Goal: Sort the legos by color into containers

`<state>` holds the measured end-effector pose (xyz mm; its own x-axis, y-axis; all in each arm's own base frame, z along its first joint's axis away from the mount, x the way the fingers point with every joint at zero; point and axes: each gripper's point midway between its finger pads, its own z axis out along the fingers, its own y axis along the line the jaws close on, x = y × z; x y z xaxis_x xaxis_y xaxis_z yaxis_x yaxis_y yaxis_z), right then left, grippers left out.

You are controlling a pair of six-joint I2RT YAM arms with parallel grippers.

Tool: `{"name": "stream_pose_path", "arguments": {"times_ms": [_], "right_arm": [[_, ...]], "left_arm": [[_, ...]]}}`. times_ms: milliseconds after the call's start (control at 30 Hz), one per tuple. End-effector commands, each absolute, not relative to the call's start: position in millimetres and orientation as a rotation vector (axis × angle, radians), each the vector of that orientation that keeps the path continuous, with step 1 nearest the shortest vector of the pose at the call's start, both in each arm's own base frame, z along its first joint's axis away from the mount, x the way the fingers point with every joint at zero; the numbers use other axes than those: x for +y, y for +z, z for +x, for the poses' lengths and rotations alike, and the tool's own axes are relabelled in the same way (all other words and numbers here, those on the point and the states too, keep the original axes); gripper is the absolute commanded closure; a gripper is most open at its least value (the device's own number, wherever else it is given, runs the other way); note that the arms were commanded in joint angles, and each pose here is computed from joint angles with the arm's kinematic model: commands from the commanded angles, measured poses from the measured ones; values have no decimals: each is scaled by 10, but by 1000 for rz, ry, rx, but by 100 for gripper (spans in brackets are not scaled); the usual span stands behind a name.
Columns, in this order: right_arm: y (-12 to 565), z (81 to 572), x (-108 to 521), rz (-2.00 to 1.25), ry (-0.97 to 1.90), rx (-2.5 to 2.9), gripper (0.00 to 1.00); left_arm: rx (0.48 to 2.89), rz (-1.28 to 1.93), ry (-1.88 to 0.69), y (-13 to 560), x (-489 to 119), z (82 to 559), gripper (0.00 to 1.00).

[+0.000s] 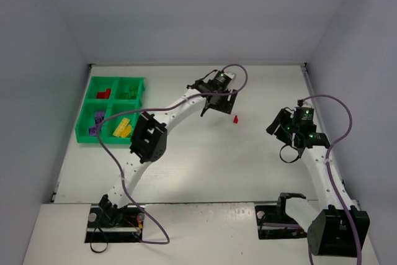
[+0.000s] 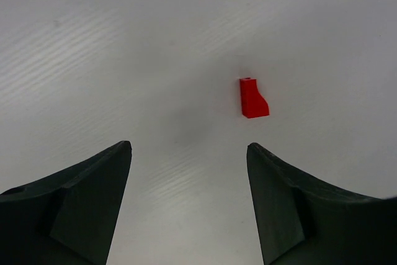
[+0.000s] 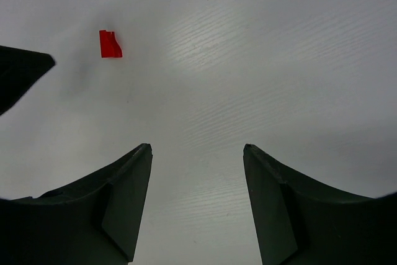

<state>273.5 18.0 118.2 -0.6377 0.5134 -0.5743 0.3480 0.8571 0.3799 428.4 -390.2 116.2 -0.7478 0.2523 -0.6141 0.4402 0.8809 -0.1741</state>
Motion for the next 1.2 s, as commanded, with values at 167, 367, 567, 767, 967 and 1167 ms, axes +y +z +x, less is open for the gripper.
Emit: {"name": "stream_pose_path", "arguments": {"times_ms": [167, 367, 567, 767, 967, 1167], "right_arm": [[1318, 2832, 203, 589, 334, 2279, 42], [1311, 2832, 210, 586, 338, 2284, 42], [1326, 2835, 213, 586, 341, 2280, 42], [1327, 2832, 211, 587, 340, 2280, 42], [1322, 2826, 206, 588, 336, 2279, 42], [1317, 2825, 202, 585, 333, 2279, 42]], "left_arm": [[2368, 492, -686, 1281, -4623, 4228, 31], [2366, 513, -637, 986, -4786, 4215, 32], [2394, 492, -512, 690, -4704, 4275, 40], [2392, 539, -415, 573, -4667, 4195, 71], [2377, 507, -357, 661, -4471, 4150, 100], [2267, 476, -281, 1310, -4081, 4297, 100]]}}
